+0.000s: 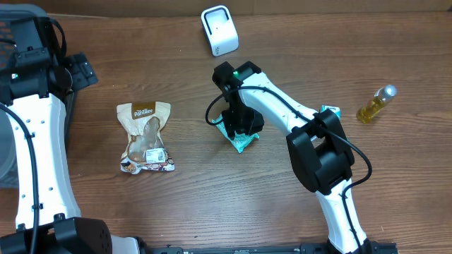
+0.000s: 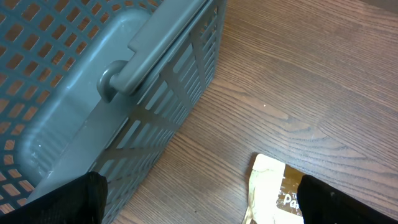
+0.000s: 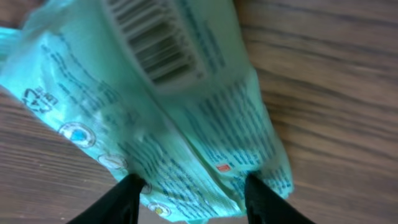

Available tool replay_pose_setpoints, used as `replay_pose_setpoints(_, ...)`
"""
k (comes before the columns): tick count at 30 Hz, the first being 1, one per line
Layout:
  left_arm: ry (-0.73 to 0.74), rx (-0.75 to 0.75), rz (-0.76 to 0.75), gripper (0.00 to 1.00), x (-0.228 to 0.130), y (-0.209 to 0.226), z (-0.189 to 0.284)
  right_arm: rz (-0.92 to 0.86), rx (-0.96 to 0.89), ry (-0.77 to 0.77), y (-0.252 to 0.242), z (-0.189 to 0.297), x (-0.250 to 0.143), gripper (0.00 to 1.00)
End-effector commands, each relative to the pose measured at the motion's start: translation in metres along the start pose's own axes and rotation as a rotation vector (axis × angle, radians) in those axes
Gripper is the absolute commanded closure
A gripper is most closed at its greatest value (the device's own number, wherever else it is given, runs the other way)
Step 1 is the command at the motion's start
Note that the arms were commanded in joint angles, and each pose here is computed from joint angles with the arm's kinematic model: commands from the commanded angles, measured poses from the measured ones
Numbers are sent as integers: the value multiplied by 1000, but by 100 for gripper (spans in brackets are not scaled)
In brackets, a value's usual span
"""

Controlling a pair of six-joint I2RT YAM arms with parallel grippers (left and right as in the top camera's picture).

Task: Scan the item barcode

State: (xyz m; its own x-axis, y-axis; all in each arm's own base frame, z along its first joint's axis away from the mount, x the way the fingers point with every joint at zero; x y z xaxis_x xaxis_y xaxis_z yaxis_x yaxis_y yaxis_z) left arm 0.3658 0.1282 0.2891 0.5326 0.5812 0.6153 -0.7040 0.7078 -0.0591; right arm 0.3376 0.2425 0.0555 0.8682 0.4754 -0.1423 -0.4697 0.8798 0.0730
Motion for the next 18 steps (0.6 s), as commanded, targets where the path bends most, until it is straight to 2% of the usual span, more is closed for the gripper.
replay_pose_setpoints(1, -12, -4, 4, 0, 4, 1, 2, -3, 2, 23, -2, -17, -7, 45)
replay_pose_setpoints(3, -12, -4, 4, 1, 4, 1, 2, -4, 3, 28, -2, -21, -8, 44)
replay_pose_setpoints(6, -12, -4, 4, 0, 4, 1, 2, -3, 5, 21, -1, -16, -6, 36)
replay_pose_setpoints(12, -12, -4, 4, 0, 4, 1, 2, -2, 5, 5, 3, 30, -2, 27)
replay_pose_setpoints(18, -12, -4, 4, 0, 4, 1, 2, 15, 4, -15, 12, 60, -3, 25)
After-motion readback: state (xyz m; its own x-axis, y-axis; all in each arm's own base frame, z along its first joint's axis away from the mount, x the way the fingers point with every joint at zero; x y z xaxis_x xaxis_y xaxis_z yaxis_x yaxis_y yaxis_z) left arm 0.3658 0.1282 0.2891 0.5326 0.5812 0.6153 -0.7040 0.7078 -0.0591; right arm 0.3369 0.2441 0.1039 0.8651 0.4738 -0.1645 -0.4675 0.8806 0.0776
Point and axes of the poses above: each gripper's point midway between its finger pads, its own z axis back along the fingers, its own y axis along the line the jaws close on, x = y × z, the point moved 4 cm from there along z, back along the fingers, and after that the axes turned 15 degrees about z, right-handed, at the moved point
